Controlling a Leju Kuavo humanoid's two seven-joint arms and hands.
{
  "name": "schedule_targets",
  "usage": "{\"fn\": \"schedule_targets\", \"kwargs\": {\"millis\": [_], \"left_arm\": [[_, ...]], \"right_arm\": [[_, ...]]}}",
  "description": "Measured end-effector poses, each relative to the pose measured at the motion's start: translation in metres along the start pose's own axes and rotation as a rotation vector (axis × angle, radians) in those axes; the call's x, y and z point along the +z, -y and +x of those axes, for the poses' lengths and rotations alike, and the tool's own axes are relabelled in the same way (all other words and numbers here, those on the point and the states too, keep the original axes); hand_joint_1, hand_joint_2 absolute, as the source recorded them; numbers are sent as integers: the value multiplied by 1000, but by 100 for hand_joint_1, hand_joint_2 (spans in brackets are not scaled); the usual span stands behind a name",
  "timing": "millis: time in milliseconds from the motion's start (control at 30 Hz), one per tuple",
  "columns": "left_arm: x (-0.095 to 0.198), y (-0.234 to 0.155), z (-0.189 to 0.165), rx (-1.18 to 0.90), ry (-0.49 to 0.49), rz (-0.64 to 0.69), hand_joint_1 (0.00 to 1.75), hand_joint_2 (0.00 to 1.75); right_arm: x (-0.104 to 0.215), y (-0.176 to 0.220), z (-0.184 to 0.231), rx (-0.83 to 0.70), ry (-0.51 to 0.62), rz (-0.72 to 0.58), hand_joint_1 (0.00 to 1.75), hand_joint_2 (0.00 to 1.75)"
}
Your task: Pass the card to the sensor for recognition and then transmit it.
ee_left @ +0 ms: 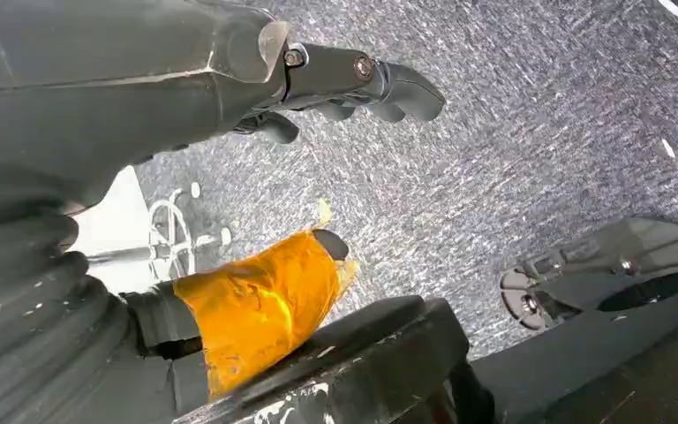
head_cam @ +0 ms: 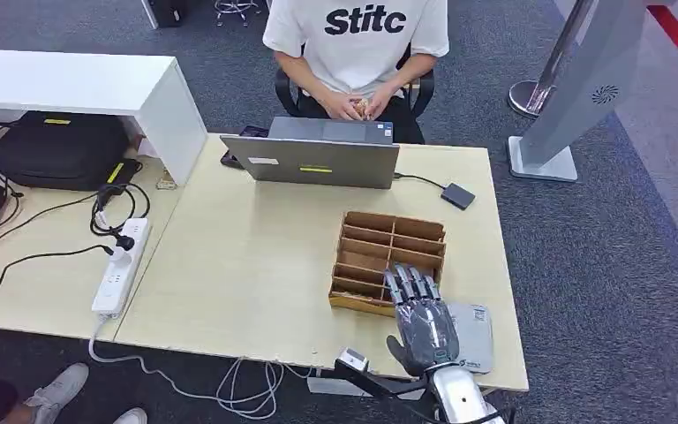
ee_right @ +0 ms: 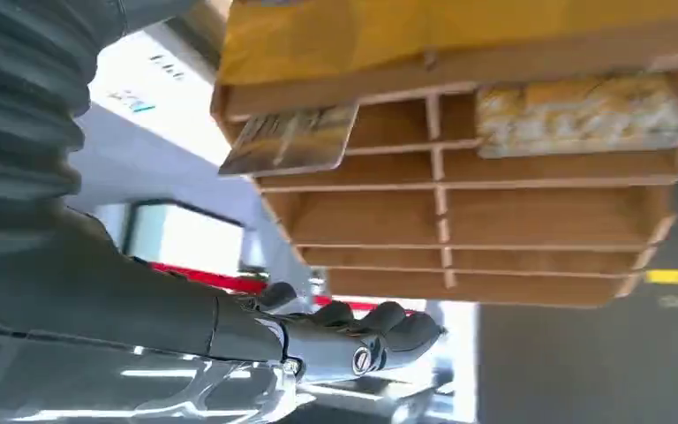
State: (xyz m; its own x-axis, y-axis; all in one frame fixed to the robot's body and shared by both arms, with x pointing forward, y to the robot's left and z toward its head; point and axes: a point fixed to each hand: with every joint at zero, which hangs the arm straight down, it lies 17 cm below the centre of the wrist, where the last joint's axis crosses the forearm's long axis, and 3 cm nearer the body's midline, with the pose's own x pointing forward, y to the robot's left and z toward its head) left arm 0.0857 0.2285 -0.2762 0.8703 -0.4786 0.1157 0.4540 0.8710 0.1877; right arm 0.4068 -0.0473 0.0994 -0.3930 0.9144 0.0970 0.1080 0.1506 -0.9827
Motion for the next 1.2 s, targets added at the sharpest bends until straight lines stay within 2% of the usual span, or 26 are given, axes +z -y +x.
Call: {"fn": "schedule_targets", "kwargs": {"millis": [333, 833, 1200], "left_arm": [[0, 0, -1, -3, -4, 1, 0, 175], [0, 0, -2, 5, -8, 2, 0, 175], [0, -1, -4, 13, -13, 6, 0, 175]], "right_arm": [[-10, 10, 8, 22, 15, -20, 0, 175], [-7, -17, 6, 40, 28, 62, 0, 175], [-8, -23, -12, -46, -12, 89, 0, 175]]}}
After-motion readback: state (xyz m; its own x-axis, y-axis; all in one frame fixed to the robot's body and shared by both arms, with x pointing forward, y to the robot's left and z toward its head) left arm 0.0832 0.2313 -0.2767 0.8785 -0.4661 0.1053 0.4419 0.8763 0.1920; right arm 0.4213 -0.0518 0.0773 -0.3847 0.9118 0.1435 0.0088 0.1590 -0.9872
